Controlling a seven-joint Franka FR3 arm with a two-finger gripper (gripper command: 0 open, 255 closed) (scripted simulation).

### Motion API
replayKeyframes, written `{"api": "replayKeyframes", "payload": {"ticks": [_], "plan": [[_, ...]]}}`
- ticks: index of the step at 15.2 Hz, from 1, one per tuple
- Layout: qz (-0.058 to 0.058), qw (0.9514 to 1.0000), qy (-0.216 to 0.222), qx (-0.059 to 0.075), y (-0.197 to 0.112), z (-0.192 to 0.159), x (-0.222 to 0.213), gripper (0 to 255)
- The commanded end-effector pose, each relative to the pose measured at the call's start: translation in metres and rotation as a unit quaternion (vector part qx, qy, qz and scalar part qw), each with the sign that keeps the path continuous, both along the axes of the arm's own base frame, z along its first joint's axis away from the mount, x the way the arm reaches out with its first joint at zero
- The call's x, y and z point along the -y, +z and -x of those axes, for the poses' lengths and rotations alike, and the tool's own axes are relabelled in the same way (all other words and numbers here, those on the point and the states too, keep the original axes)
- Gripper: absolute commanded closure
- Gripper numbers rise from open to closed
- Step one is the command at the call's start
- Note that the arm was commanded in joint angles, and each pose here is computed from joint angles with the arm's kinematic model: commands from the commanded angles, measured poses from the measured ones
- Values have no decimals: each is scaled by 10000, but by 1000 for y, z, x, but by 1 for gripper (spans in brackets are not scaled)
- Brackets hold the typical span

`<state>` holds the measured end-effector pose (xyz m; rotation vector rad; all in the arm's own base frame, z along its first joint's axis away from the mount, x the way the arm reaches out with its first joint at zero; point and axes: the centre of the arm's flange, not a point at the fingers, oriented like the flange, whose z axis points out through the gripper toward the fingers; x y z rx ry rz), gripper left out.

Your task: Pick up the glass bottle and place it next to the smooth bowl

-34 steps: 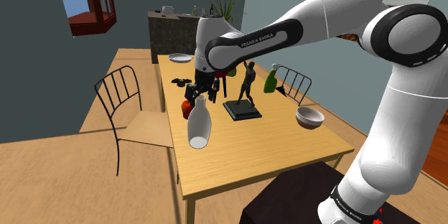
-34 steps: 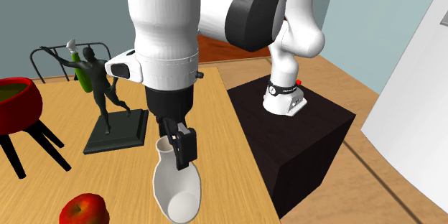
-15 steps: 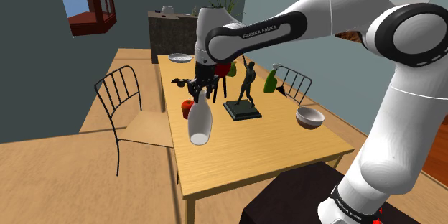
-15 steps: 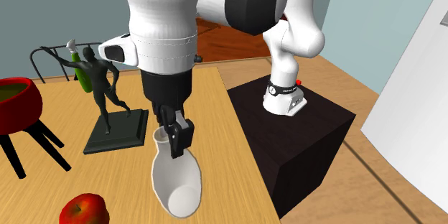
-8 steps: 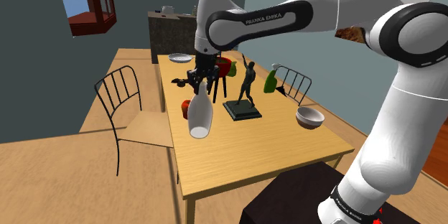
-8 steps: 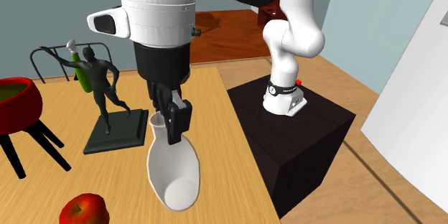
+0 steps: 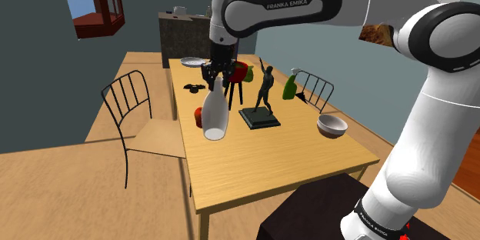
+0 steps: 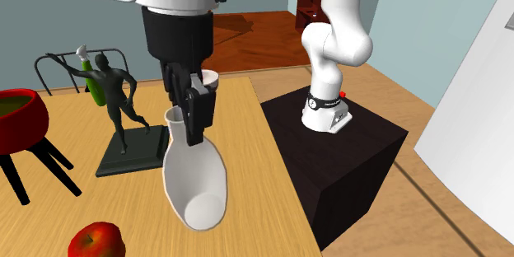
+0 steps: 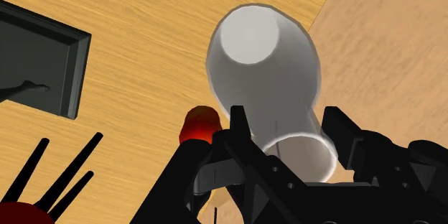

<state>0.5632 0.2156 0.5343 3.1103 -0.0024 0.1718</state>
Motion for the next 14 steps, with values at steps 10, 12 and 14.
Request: {"api": "replayKeyframes", "payload": {"ticks": [10,12,14], "plan": [[0,10000,0,2,44,3,25,255],[0,10000,0,2,44,6,51,255],[0,10000,0,2,44,8,77,255]]}}
